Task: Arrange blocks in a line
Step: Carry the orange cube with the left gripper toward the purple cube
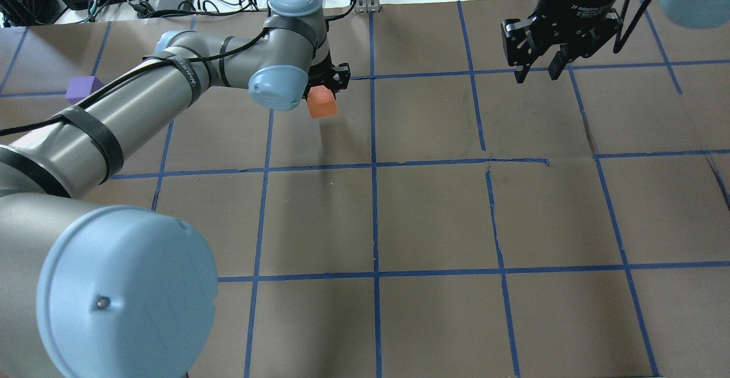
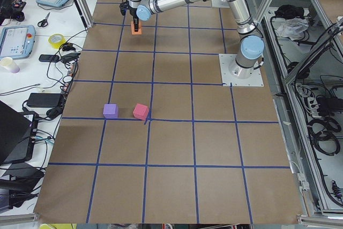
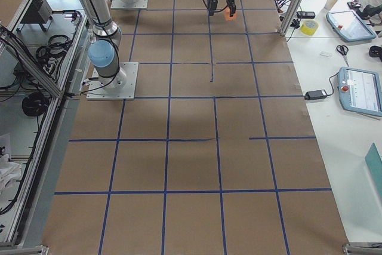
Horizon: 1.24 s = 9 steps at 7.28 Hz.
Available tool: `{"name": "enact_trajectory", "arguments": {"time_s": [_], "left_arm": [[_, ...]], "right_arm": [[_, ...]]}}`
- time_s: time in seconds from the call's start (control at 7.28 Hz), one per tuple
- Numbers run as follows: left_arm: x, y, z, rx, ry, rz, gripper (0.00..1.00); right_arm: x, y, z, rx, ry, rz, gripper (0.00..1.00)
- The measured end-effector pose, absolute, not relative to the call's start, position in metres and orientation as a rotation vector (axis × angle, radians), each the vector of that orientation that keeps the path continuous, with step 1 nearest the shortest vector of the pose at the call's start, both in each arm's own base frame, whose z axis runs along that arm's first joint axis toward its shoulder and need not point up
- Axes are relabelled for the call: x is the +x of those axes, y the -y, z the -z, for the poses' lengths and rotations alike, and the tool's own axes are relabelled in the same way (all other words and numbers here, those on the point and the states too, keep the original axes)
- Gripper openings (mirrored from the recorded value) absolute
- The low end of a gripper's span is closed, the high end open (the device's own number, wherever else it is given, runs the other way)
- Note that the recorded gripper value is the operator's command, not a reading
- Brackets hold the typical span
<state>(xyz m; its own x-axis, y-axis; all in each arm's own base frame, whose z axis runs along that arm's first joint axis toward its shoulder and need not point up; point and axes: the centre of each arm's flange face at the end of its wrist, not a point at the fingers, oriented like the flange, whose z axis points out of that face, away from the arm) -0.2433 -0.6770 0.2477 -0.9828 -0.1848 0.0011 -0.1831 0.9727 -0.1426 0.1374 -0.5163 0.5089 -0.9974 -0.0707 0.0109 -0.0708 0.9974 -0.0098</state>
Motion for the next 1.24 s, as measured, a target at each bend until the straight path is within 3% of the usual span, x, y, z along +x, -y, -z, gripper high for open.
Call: {"name": "enact_trajectory", "arguments": {"time_s": [0.55, 1.24], "left_arm": [[-0.048, 0.717, -0.271, -0.281, -3.093, 0.266, 0.00], [0.209, 0.690, -0.267, -0.009, -3.085, 0.214, 0.00]], "right_arm": [[0.137, 0.516, -0.504, 0.110, 3.131, 0.002, 1.00], [0.138, 0.516, -0.500, 0.111, 3.139, 0.002, 1.00]]}}
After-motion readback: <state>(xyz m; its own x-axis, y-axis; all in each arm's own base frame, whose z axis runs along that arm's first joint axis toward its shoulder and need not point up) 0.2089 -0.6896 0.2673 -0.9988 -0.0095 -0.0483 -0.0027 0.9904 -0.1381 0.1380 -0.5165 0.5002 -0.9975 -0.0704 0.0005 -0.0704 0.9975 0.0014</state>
